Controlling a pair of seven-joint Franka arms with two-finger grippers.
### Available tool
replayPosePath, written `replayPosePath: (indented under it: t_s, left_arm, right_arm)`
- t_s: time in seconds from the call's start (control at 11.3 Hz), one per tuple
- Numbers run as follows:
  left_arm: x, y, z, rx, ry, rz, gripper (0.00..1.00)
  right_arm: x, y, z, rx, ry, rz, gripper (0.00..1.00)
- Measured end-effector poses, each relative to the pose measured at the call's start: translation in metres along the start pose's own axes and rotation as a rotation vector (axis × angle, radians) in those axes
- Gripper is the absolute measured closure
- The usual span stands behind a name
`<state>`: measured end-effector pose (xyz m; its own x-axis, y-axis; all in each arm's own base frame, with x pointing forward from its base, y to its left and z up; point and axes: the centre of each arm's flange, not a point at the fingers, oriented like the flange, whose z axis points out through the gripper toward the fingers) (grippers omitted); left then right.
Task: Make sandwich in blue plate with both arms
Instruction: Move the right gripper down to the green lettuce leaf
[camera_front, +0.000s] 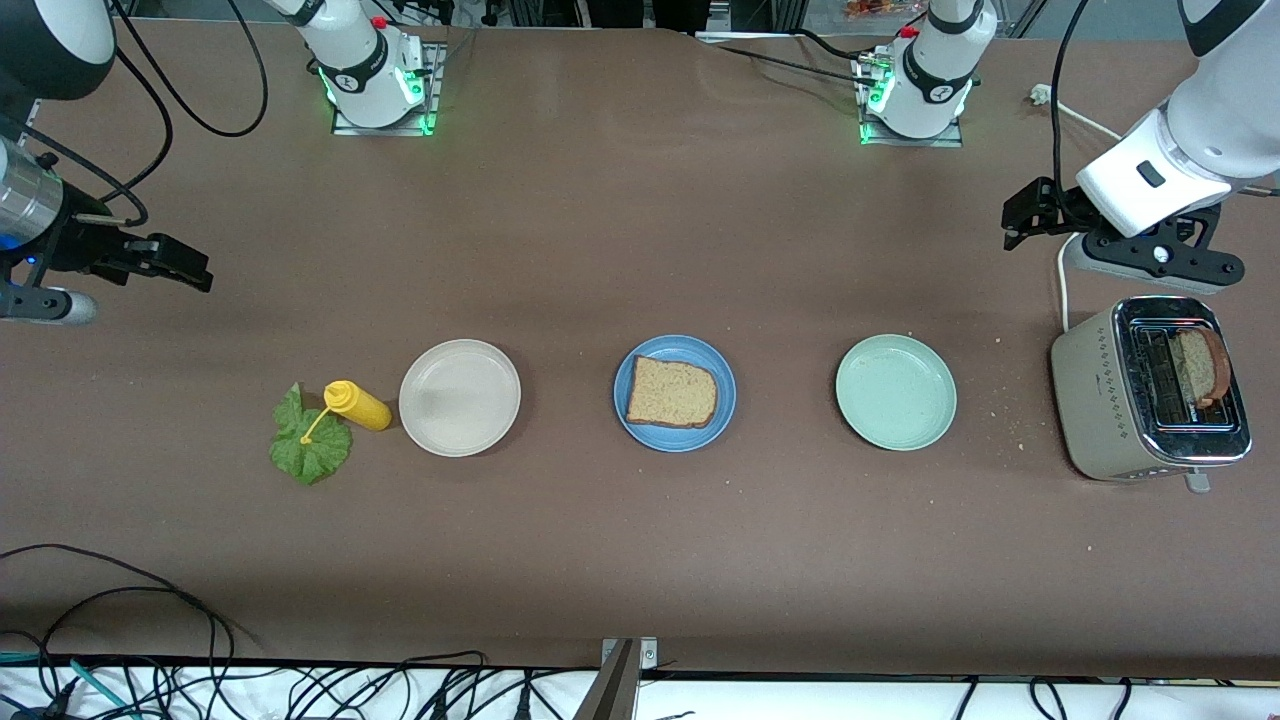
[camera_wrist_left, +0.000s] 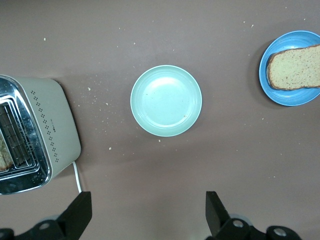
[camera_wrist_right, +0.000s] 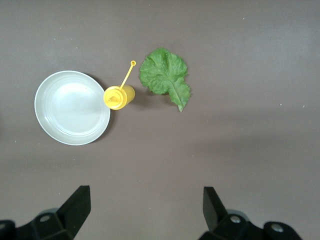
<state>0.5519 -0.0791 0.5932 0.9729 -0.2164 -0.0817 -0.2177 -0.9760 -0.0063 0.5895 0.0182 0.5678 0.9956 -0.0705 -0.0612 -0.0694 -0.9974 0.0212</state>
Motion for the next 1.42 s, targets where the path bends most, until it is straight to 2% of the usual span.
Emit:
replayPosePath:
  t_s: [0.44,0.89,1.06,1.42]
  left_arm:
    - [-0.004,-0.005,0.004,-0.001,-0.002,-0.011,0.00]
    - [-0.004,-0.004,0.003,-0.002,-0.002,-0.009,0.00]
    - [-0.004,-0.004,0.003,-0.002,-0.002,-0.008,0.00]
    - [-0.003,-0.006,-0.001,-0.002,0.007,-0.013,0.00]
  right_arm:
    - [0.030,0.000,0.057,0.005,-0.053,-0.045,0.00]
    - [0.068,0.024,0.126,0.014,-0.060,-0.157,0.00]
    - [0.080,0.038,0.151,0.014,-0.052,-0.156,0.00]
    - [0.107,0.049,0.235,0.001,-0.039,-0.182,0.00]
